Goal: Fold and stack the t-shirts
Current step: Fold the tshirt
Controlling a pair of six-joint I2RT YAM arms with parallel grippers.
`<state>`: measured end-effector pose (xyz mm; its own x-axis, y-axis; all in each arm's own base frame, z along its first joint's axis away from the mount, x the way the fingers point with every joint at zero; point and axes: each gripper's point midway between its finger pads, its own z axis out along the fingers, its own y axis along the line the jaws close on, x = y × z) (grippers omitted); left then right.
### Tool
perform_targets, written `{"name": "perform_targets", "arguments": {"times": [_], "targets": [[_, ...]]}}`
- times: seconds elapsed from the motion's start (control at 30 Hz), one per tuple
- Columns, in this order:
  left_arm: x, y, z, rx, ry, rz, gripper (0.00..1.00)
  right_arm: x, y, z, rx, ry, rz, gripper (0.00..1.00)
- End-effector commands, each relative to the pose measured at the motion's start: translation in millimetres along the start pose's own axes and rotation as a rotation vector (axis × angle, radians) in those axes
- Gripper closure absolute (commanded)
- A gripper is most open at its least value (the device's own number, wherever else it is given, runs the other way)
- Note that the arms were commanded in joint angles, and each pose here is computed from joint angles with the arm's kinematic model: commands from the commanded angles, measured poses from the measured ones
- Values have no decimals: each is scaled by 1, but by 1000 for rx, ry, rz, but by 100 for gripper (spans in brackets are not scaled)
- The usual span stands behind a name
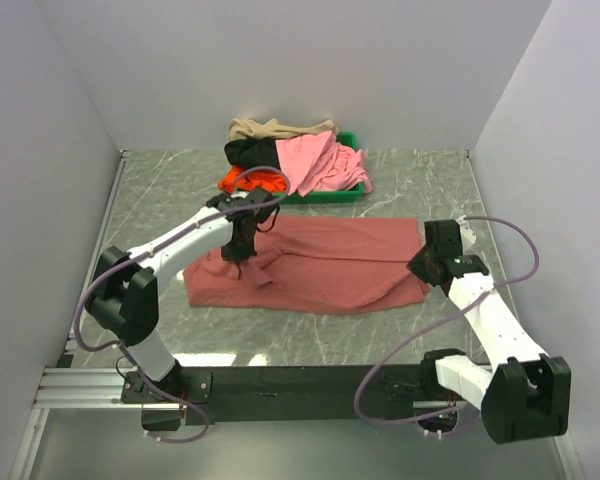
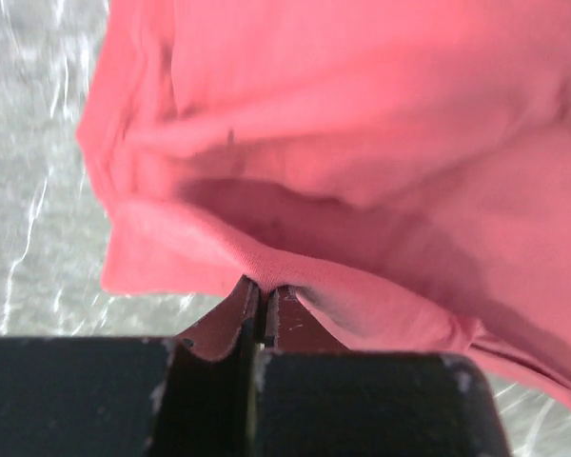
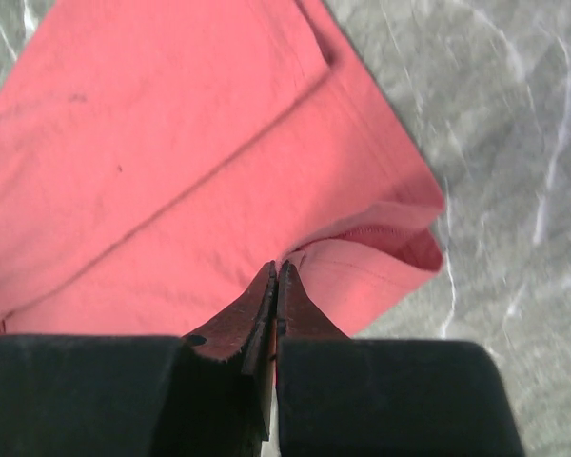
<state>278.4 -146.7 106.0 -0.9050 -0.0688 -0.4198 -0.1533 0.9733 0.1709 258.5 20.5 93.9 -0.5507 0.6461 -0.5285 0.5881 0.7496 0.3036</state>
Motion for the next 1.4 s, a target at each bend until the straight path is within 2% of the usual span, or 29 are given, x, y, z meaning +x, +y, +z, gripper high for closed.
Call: {"name": "perform_targets", "arguments": {"times": [0.0, 0.13, 0.4, 0.47, 0.5, 0.53, 0.6, 0.63, 0.67, 0.7, 0.73, 0.77, 0.83, 0.87, 0.97, 1.03, 1.07, 1.1, 1.13, 1.17, 1.2, 1.23, 1.27, 1.37], "targets": [[-40, 5, -2, -7, -73, -71, 100, -32, 21, 1, -59, -73, 13, 100], [-73, -5, 0, 21, -130, -127, 100, -42, 23, 15, -41, -75, 16, 100], [-95, -13, 39, -35, -90, -147, 99, -59, 27, 43, 1, -57, 17, 100], [-105, -14, 45, -46, -98, -162, 96, -62, 31, 48, 2, -49, 17, 100], [-109, -13, 48, -49, -100, -169, 91, -58, 30, 55, 20, -27, 14, 100], [-113, -11, 49, -54, -100, -190, 76, -65, 21, 59, 56, -34, 36, 100], [-115, -2, 59, -90, -78, -221, 62, -66, 19, 66, 86, -25, 47, 93], [-118, 1, 60, -99, -80, -244, 37, -66, 17, 68, 101, -21, 49, 86], [-120, 5, 62, -111, -81, -255, 23, -68, 18, 70, 104, -27, 52, 67], [-123, 14, 65, -138, -81, -279, 9, -68, 18, 72, 114, -24, 54, 58], [-127, 19, 62, -157, -90, -311, 1, -73, 20, 71, 115, -33, 57, 52], [-131, 29, 61, -201, -115, -325, 1, -75, 19, 71, 125, -41, 57, 43], [-136, 38, 55, -226, -126, -358, 1, -79, 18, 66, 139, -52, 46, 33], [-138, 40, 52, -228, -136, -368, 1, -81, 18, 64, 134, -57, 41, 22], [-139, 38, 36, -150, -167, -389, 1, -76, 22, 52, 80, -61, 20, 12], [-116, 23, 40, -53, -105, -343, 1, -67, 29, 42, 0, -55, -1, 11], [-122, 10, 29, 41, -152, -350, 1, -66, 35, 32, -55, -69, -22, 10], [-114, 1, 26, 93, -145, -331, 1, -62, 39, 29, -96, -61, -29, 10], [-87, -11, 33, 160, -75, -285, 1, -43, 50, 28, -177, -16, -57, 10], [-93, -24, 20, 255, -123, -291, 1, -33, 57, 24, -233, 8, -69, 9], [-67, -33, 26, 289, -79, -247, 1, -28, 69, 18, -306, 10, -89, 9], [-59, -48, 20, 371, -57, -229, 1, -11, 73, 16, -352, 57, -110, 9], [-60, -62, 11, 442, -90, -223, 1, -3, 79, 15, -378, 68, -137, 9], [-40, -89, 13, 546, -46, -179, 1, 17, 87, 21, -391, 118, -187, 9]]}}
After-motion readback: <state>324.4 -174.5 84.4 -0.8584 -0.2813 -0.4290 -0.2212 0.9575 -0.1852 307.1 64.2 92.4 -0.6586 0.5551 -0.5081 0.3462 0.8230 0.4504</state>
